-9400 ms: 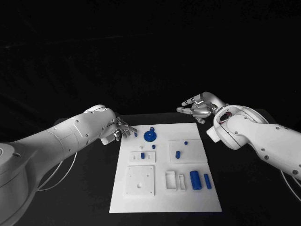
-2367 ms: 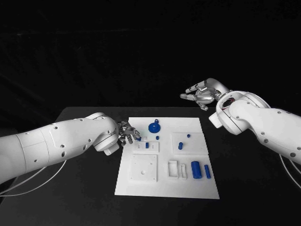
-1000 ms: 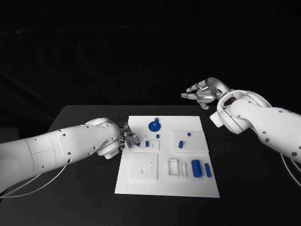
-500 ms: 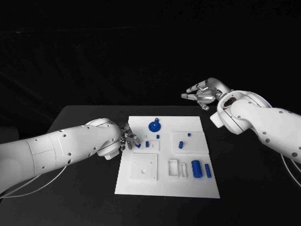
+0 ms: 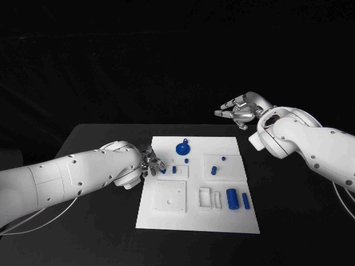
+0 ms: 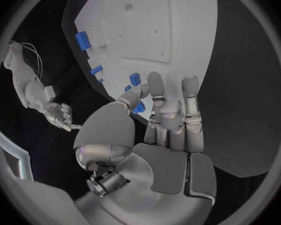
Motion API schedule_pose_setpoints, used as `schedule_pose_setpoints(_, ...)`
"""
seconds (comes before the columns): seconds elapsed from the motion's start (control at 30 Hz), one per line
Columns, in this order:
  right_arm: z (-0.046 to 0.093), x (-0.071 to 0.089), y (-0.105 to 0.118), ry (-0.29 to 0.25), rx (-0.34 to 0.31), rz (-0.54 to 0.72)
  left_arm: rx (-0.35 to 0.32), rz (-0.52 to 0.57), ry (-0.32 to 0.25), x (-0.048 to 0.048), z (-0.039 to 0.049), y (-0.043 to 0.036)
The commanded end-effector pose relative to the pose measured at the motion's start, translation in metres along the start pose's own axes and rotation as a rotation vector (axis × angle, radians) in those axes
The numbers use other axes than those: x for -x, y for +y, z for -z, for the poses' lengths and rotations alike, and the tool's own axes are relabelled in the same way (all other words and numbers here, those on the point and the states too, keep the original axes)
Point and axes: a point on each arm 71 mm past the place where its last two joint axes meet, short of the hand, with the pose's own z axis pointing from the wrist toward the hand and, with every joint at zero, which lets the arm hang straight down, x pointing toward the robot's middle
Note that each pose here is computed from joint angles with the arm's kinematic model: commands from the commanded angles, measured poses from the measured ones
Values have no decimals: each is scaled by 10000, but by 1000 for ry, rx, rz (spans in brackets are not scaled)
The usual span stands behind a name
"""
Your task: Assemble the parts on the task board
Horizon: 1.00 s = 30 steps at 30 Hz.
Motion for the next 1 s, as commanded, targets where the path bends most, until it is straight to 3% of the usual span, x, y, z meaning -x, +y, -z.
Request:
schedule_pose_setpoints(0.03,4,-3,3,10,8,4,-36,75,-77,7,42,-1)
schedule_pose_setpoints(0.47,10,14,-14,8,4,6,-63,191,-128,-62,144,28)
schedule_pose_setpoints(0.7,13,14,-12,9,4,6,-46,191,-144,-55,115,41)
schedule_pose_setpoints(1.0,14,16,-15,10,3,7,-3,173,-121,-106,50,89)
